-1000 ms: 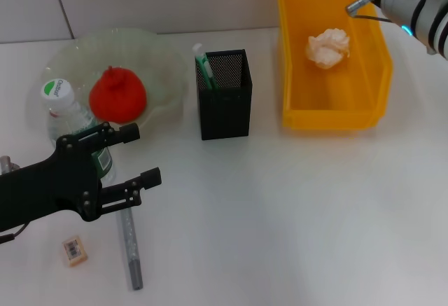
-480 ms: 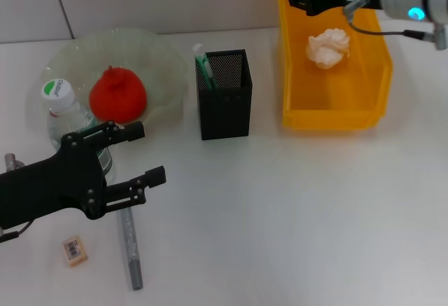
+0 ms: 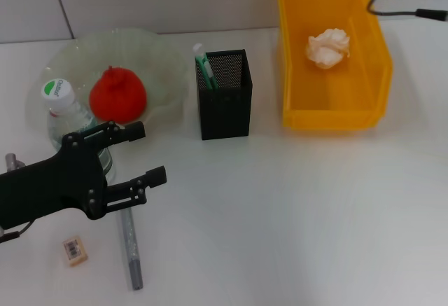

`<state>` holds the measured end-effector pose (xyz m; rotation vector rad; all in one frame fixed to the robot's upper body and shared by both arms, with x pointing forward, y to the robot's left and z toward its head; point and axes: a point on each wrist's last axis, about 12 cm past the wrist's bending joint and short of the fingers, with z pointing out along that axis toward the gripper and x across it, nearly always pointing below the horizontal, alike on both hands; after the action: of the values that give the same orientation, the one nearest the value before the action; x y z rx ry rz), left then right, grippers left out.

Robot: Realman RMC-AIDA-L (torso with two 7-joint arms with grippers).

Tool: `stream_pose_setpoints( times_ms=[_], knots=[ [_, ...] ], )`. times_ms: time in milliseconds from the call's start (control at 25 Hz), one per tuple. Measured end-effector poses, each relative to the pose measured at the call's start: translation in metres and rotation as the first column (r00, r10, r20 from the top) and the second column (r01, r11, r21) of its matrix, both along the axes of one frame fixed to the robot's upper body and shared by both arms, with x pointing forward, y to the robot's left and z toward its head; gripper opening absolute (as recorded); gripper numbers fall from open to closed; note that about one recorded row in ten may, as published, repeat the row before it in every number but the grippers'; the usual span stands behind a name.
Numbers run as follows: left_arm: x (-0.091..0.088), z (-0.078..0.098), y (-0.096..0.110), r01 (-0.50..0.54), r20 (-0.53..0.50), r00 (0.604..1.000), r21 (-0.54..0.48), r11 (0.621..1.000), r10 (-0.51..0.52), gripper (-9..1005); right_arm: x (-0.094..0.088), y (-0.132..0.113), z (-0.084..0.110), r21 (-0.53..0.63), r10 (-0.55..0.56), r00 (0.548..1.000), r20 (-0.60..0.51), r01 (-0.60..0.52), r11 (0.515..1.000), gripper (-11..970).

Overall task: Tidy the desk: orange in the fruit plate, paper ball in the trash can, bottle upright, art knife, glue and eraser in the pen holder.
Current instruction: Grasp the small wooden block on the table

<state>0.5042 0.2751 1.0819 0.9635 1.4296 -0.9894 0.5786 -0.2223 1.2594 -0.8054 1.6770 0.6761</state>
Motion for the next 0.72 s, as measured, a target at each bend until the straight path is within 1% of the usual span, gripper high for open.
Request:
stream_pose_setpoints(
  times_ms=[40, 80, 120, 240, 280, 320, 440, 520, 560, 600, 720],
  knots=[
    [0.0, 0.0, 0.0, 0.0, 0.0, 1.0, 0.0, 1.0, 0.0, 787, -0.004, -0.005, 0.001, 0.038, 0.024, 0.999, 0.037, -0.025, 0.999, 348],
    [0.0, 0.0, 0.0, 0.0, 0.0, 1.0, 0.0, 1.0, 0.0, 787, -0.011, -0.017, 0.001, 0.113, 0.052, 0.991, 0.12, -0.065, 0.991, 348],
    [0.0, 0.0, 0.0, 0.0, 0.0, 1.0, 0.0, 1.0, 0.0, 787, -0.011, -0.017, 0.001, 0.113, 0.052, 0.991, 0.12, -0.065, 0.991, 348],
    [-0.001, 0.0, 0.0, 0.0, -0.002, 1.0, -0.001, 1.0, 0.0, 787, -0.021, -0.039, -0.006, 0.23, 0.056, 0.972, 0.228, -0.109, 0.967, 348],
    [-0.001, 0.0, 0.0, 0.0, -0.002, 1.0, -0.001, 1.0, 0.0, 787, -0.03, -0.059, -0.016, 0.31, 0.041, 0.948, 0.315, -0.144, 0.94, 348],
    [-0.001, 0.0, 0.0, 0.0, -0.002, 1.0, -0.001, 1.0, 0.0, 787, -0.03, -0.059, -0.016, 0.31, 0.041, 0.948, 0.315, -0.144, 0.94, 348],
    [-0.001, -0.001, -0.001, -0.002, -0.004, 1.0, -0.004, 1.0, 0.002, 787, -0.04, -0.083, -0.032, 0.384, 0.007, 0.93, 0.368, -0.159, 0.91, 348],
    [-0.001, -0.001, -0.001, -0.002, -0.004, 1.0, -0.005, 1.0, 0.002, 787, -0.043, -0.096, -0.045, 0.423, -0.015, 0.938, 0.347, -0.142, 0.895, 348],
    [0.0, 0.0, -0.001, -0.002, -0.005, 1.0, -0.007, 1.0, 0.002, 787, -0.043, -0.101, -0.055, 0.419, -0.012, 0.952, 0.305, -0.122, 0.9, 348],
    [0.0, 0.0, -0.002, -0.003, -0.005, 1.0, -0.008, 1.0, 0.003, 786, -0.043, -0.101, -0.055, 0.419, -0.012, 0.952, 0.305, -0.122, 0.9, 348],
    [0.0, -0.001, -0.003, -0.004, -0.003, 1.0, -0.013, 1.0, 0.004, 786, -0.043, -0.1, -0.076, 0.375, 0.024, 0.979, 0.204, -0.101, 0.922, 348]
  ],
)
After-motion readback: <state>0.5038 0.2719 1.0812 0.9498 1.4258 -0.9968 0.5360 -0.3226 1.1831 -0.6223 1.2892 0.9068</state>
